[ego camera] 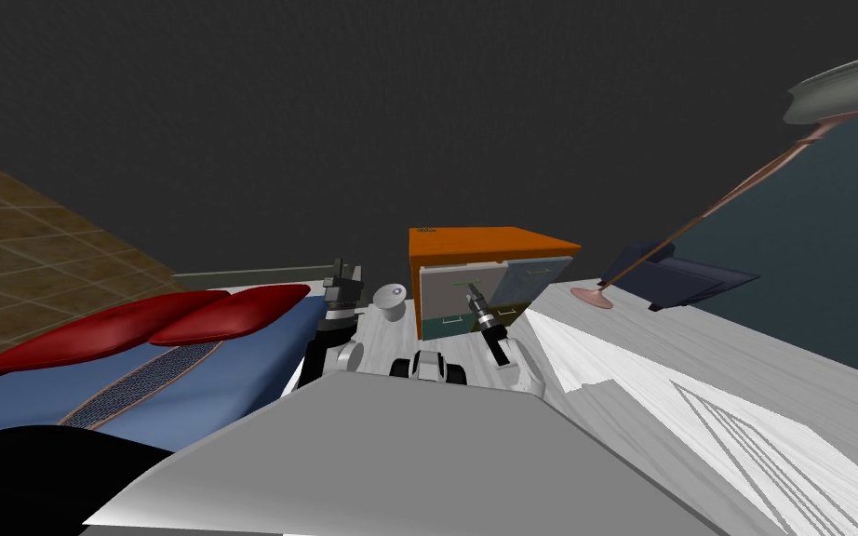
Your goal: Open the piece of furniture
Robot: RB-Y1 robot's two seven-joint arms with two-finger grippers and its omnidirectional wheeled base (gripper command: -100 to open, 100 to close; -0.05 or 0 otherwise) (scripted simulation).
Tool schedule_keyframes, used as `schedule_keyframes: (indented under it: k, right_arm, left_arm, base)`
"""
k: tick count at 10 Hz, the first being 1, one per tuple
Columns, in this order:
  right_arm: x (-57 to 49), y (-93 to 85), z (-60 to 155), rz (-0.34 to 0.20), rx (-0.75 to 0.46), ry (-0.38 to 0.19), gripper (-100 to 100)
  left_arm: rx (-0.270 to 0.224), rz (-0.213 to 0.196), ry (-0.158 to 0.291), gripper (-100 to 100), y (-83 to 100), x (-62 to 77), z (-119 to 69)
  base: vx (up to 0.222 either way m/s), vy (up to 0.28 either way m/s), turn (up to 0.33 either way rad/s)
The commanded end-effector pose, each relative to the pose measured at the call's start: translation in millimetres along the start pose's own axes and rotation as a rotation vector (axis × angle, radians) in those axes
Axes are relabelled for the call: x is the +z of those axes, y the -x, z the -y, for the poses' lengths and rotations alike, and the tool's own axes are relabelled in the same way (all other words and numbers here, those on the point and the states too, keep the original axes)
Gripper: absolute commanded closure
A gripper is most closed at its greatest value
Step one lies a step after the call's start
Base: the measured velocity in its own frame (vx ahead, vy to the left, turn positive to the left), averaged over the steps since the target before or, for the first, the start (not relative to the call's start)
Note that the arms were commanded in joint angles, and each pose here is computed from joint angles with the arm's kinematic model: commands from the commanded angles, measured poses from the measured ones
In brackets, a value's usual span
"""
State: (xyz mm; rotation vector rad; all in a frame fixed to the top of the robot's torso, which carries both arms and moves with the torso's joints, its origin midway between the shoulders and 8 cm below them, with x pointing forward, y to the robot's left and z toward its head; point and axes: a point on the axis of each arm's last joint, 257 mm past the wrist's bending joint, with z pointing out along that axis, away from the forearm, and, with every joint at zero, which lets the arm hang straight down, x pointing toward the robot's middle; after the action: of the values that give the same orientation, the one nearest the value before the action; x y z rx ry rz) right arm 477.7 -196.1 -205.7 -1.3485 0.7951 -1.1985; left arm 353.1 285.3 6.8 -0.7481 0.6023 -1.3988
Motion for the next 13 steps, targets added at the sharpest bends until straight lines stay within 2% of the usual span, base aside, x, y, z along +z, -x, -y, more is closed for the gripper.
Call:
schedule_keyframes:
  k: [1,6,7,9,10,11,13]
  right_arm:
    - [4.8,8.8,7.3,-0.022,0.027,-0.02,-100]
    - [15.1,26.4,20.6,-0.065,0.121,-0.055,-100]
    - [13.6,24.7,18.7,-0.06,0.109,-0.051,-100]
    - [21.5,19.4,25.4,-0.074,0.108,-0.05,-100]
    - [20.1,21.4,25.0,-0.069,0.108,-0.052,-100]
    - [15.8,23.7,20.5,-0.064,0.11,-0.051,100]
    - [16.0,24.2,20.1,-0.065,0.113,-0.051,100]
  left_arm:
    - [0.0,0.0,0.0,0,0.0,0.0,0.0]
    - [0.0,0.0,0.0,0,-0.1,0.1,0.0]
    - [0.0,0.0,0.0,0,-0.1,0.1,0.0]
    - [0.0,0.0,0.0,0,-0.1,0.1,0.0]
    - [0.0,0.0,0.0,0,-0.1,0.1,0.0]
    - [0.0,0.0,0.0,0,-0.1,0.1,0.0]
    - [0.0,0.0,0.0,0,-0.1,0.1,0.0]
  base:
    - [0.064,0.013,0.002]
    - [0.004,0.002,0.0]
    - [0.0,0.0,0.0]
    - [0.037,0.004,0.067]
    - [0.024,0.004,0.011]
    - [-0.017,-0.006,-0.071]
    - [-0.031,-0.007,-0.041]
